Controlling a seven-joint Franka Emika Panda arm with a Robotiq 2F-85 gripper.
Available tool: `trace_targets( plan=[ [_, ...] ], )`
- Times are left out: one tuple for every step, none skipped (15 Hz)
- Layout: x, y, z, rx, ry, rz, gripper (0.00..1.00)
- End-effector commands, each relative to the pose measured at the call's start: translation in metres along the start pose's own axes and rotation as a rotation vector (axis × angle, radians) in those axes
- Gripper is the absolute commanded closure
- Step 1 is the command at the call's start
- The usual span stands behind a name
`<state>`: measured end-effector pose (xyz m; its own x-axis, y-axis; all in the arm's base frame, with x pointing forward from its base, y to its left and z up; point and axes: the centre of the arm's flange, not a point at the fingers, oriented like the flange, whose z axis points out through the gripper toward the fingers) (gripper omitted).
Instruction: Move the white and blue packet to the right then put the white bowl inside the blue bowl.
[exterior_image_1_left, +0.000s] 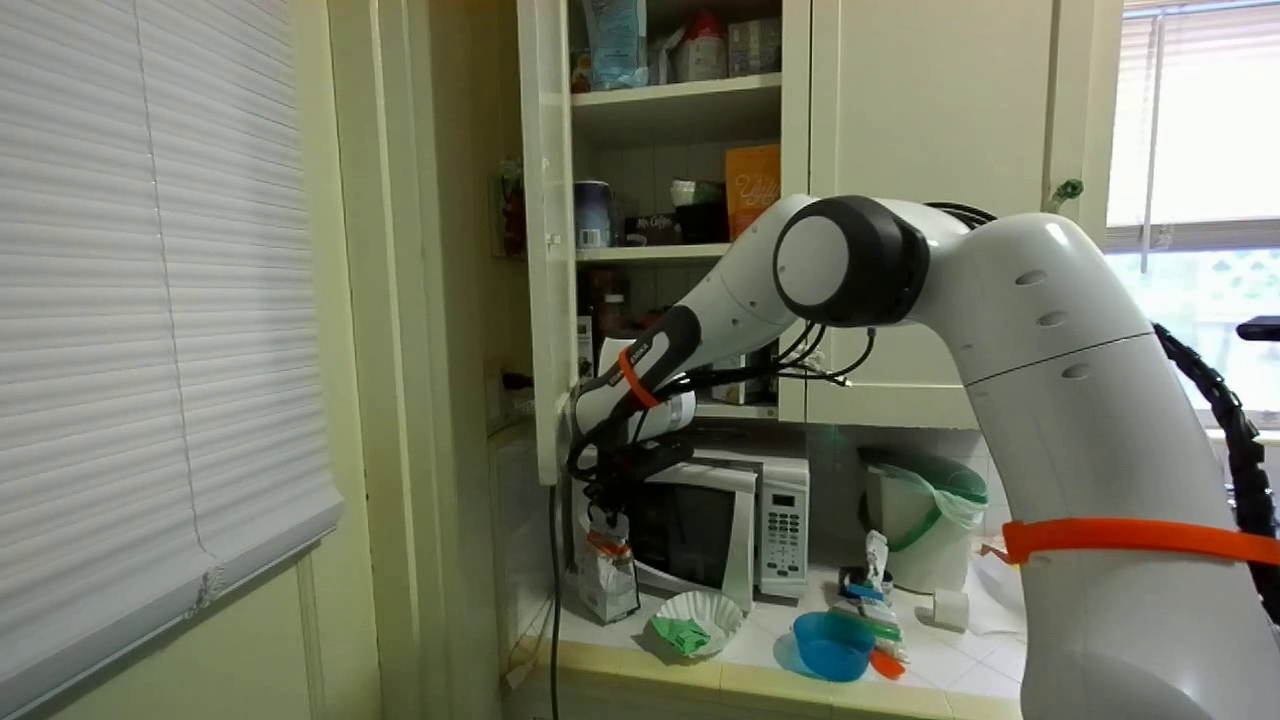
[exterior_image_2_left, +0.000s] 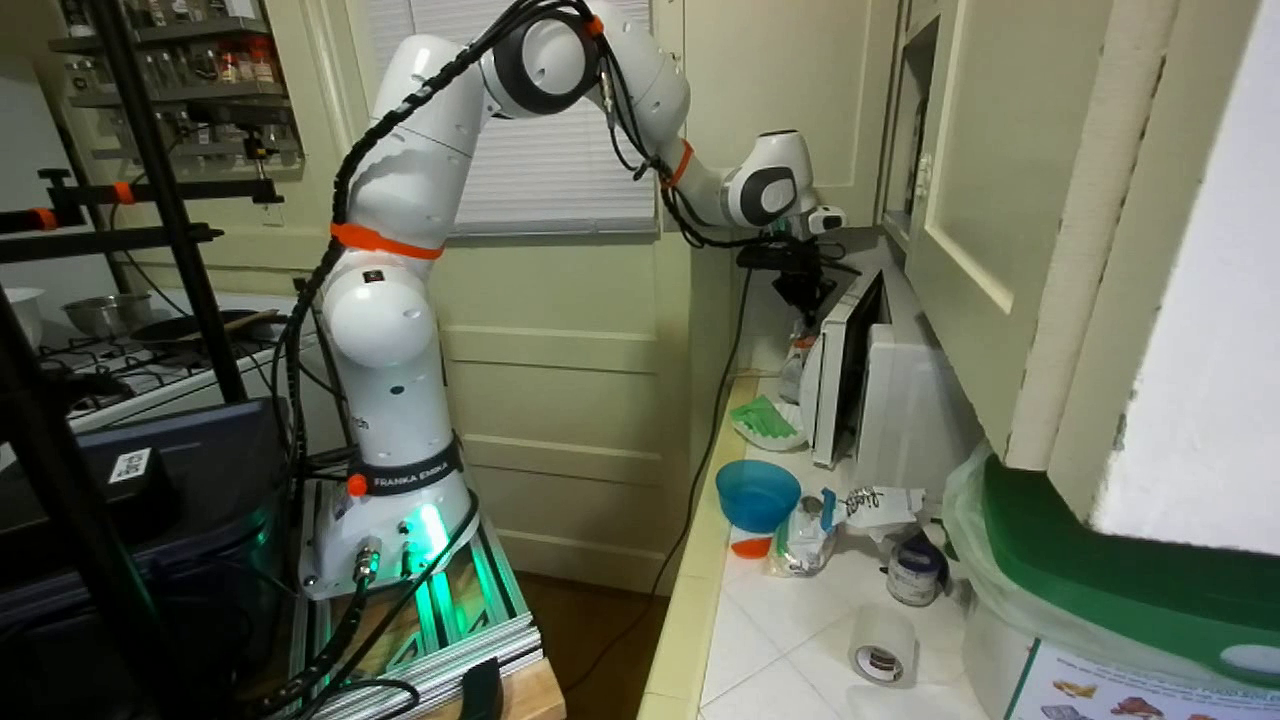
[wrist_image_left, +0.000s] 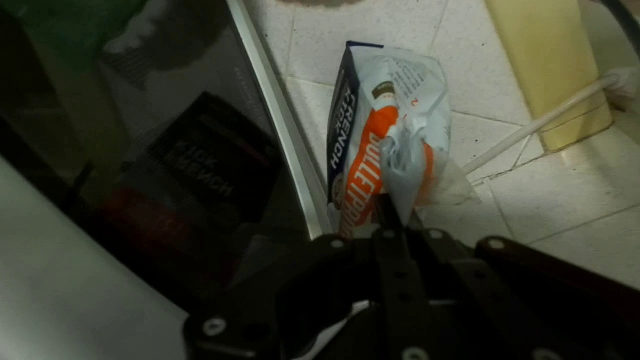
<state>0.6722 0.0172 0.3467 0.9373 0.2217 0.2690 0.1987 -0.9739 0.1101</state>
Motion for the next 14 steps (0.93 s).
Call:
trace_targets(
  plan=[
    [-0.004,-0.012,-0.025,0.045,-0.024,0.055,0.99],
    [-0.007,-0.016,-0.031,0.042,-0.021,0.081,0.99],
    [-0.01,-0.021,-0.039,0.037,-0.025,0.105,0.99],
    [-0.013,-0.025,-0.046,0.029,-0.024,0.133,0.99],
    [-0.016,-0.028,-0.052,0.02,-0.015,0.161,0.99],
    [-0.02,-0.031,-0.06,0.015,-0.013,0.193,0.99],
    [-0.024,-0.033,-0.067,0.01,-0.011,0.227,0.99],
    [-0.028,-0.035,-0.074,0.009,-0.019,0.263,0.99],
    [-0.033,-0.036,-0.08,0.011,-0.038,0.292,0.99],
    [-0.039,-0.037,-0.085,0.011,-0.052,0.328,0.99],
    [-0.044,-0.037,-0.09,0.012,-0.067,0.361,0.99],
    [-0.051,-0.036,-0.097,0.012,-0.083,0.404,0.99],
    [-0.058,-0.035,-0.102,0.013,-0.09,0.451,0.99],
    [-0.063,-0.034,-0.106,0.016,-0.1,0.487,0.99]
  ],
)
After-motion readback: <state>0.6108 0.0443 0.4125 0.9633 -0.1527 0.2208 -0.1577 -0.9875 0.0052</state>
